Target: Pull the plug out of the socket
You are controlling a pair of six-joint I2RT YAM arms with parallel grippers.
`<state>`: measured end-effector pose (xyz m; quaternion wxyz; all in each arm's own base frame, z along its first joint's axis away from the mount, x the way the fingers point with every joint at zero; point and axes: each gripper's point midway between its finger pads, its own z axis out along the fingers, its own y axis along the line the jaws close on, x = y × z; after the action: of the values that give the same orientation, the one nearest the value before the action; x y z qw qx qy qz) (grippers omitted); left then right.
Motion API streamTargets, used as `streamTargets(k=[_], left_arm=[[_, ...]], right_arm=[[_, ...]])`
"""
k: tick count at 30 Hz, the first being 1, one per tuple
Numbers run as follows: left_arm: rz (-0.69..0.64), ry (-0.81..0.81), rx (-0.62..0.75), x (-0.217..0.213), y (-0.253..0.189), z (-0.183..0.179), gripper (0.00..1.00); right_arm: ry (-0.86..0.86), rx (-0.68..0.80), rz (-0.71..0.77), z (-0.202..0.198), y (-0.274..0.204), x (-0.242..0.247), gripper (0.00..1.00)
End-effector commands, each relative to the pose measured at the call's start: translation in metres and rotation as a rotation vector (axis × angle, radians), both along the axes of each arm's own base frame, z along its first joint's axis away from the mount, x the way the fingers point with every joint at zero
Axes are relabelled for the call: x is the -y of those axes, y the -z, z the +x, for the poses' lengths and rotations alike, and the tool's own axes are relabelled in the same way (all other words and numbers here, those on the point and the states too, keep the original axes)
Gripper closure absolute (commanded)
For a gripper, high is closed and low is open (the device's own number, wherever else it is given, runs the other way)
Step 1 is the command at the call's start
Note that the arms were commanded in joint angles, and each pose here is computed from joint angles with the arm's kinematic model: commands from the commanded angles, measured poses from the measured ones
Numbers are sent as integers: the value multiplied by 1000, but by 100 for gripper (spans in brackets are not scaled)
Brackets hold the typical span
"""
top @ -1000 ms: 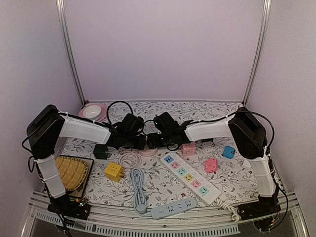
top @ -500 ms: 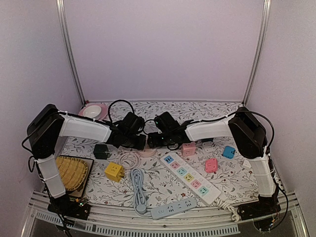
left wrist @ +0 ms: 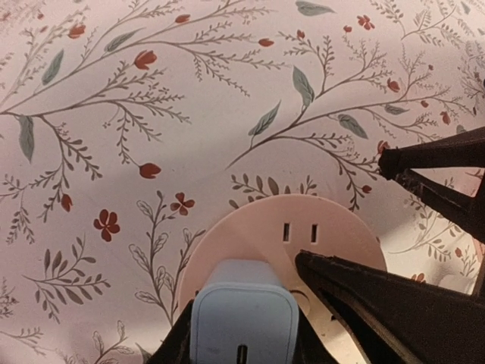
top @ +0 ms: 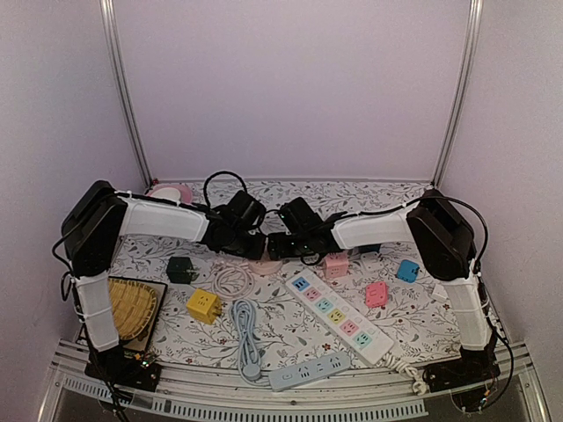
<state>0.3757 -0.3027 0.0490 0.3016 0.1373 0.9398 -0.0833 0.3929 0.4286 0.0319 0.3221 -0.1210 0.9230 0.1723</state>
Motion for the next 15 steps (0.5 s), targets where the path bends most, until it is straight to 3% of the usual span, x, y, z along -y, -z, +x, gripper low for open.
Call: streamTargets(k=[1,10,15], left_arm=[[15,-25,192,1,-40,17,100],[21,-15,278,-6,-50,10,100],[-107,-20,195,-12,-48,14,100]], right_arm=[[-4,-158,-229,-31,75,43,19],[-13,-163,-215,-31,74,40,19],[-13,-164,-220,-31,75,41,19]])
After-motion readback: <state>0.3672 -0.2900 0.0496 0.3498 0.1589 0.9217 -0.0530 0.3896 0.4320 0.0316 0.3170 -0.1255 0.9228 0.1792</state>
